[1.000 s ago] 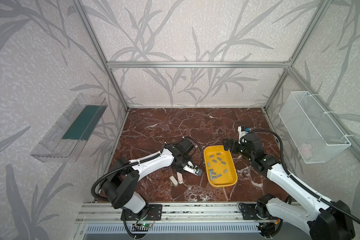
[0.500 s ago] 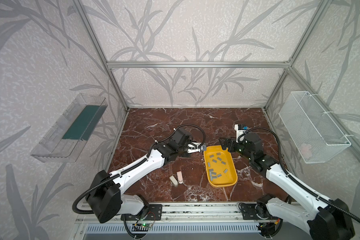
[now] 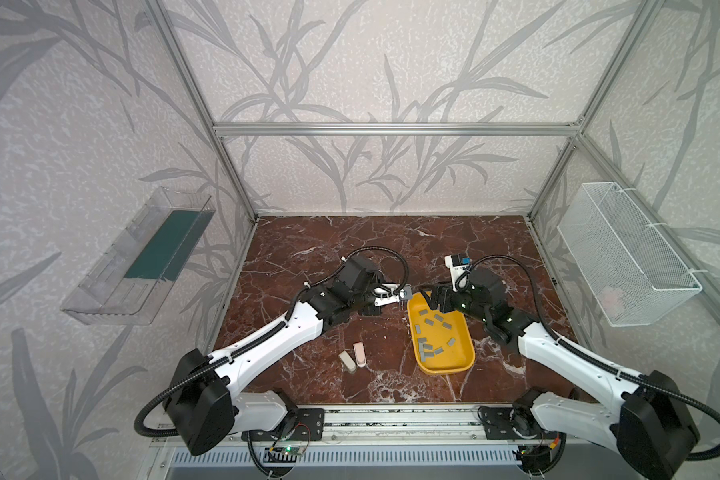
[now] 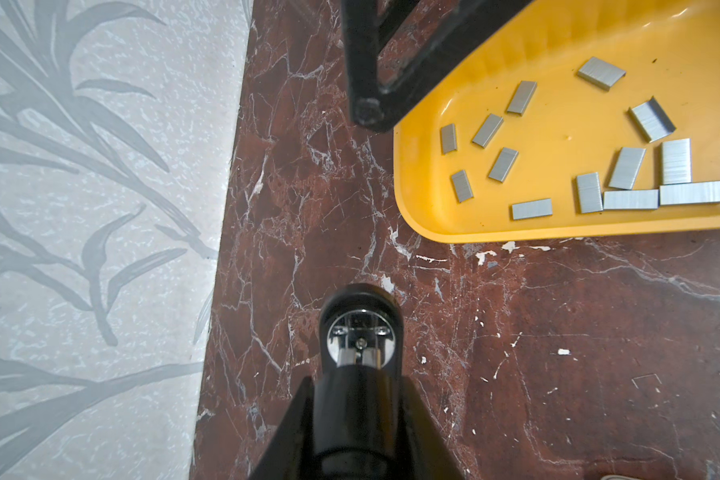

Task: Load the staples into the stapler
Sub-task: 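Carry the stapler toward the right gripper while the right gripper grasps its front end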

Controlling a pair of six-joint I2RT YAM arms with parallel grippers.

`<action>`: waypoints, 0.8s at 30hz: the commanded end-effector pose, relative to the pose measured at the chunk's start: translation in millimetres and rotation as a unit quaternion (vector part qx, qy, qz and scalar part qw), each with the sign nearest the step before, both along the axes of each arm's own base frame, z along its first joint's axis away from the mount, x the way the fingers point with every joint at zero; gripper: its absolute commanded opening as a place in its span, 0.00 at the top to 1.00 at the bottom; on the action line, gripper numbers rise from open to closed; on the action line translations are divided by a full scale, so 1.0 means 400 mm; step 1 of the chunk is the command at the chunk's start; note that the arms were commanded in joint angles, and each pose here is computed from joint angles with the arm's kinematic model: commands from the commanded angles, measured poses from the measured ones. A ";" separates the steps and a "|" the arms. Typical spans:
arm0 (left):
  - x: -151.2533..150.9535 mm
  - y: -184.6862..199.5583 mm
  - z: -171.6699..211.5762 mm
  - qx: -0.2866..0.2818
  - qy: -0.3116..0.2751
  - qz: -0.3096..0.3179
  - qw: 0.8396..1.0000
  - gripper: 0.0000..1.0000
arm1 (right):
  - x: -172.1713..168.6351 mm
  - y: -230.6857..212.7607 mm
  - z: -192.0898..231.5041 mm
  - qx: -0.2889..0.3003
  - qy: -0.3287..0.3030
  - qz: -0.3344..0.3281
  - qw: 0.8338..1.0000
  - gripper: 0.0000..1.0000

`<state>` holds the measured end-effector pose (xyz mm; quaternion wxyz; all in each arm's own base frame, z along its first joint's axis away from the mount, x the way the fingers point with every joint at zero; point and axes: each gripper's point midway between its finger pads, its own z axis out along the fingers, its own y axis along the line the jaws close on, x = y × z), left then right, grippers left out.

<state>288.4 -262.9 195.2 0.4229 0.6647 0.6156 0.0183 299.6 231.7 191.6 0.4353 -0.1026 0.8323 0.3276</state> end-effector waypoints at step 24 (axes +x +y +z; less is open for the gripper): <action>-0.048 -0.091 0.129 -0.117 -0.023 -0.110 0.987 1.00 | -0.015 0.138 -0.011 0.046 0.001 0.089 0.995 0.53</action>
